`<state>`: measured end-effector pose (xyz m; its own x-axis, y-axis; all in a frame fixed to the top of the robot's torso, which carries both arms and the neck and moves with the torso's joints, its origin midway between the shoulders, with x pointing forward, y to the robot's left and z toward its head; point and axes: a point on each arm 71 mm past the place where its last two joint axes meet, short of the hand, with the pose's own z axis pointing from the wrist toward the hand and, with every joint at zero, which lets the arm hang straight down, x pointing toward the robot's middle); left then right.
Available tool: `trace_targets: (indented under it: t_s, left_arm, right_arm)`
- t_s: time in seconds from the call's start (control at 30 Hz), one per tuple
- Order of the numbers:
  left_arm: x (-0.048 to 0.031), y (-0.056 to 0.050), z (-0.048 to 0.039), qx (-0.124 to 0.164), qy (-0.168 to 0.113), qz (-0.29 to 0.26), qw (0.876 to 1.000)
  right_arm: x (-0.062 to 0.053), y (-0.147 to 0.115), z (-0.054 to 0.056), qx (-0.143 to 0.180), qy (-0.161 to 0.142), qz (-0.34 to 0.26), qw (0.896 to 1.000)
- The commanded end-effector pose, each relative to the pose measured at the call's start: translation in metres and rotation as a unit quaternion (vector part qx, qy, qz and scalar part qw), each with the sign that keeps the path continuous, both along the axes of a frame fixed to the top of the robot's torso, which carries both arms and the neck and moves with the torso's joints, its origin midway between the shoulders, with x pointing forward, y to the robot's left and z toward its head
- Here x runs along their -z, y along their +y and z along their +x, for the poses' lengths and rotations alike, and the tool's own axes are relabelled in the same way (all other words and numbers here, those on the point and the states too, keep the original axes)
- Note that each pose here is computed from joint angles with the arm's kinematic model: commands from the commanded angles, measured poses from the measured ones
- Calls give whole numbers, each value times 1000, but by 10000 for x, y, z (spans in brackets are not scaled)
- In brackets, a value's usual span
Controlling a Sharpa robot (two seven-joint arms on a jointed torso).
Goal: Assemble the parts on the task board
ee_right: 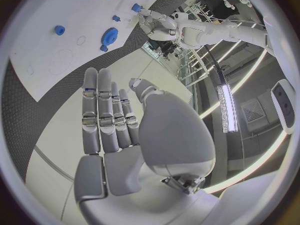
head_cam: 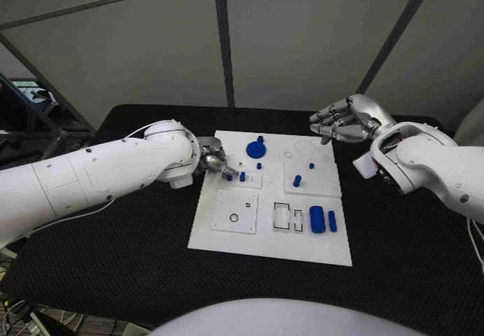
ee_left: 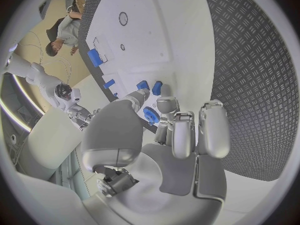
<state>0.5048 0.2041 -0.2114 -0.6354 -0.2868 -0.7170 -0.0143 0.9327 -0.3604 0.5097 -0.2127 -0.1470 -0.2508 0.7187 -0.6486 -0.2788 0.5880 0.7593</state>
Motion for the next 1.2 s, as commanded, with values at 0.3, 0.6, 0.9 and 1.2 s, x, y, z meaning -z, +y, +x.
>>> trace_targets:
  t_s: [0.3,0.6,0.9,1.2]
  left_arm:
    - [-54,39,-2,-26,-18,-26,999]
    - [-111,87,12,-51,-36,-72,995]
    - [-302,-78,90,-30,-117,-237,964]
    - [-405,-348,120,84,-205,-236,946]
  right_arm:
    - [-10,5,3,-3,-1,-1,1000]
    - [-5,8,9,-5,0,-1,1000]
    - [-2,2,18,-3,0,-2,1000]
    - [0,12,26,-4,-1,-1,1000]
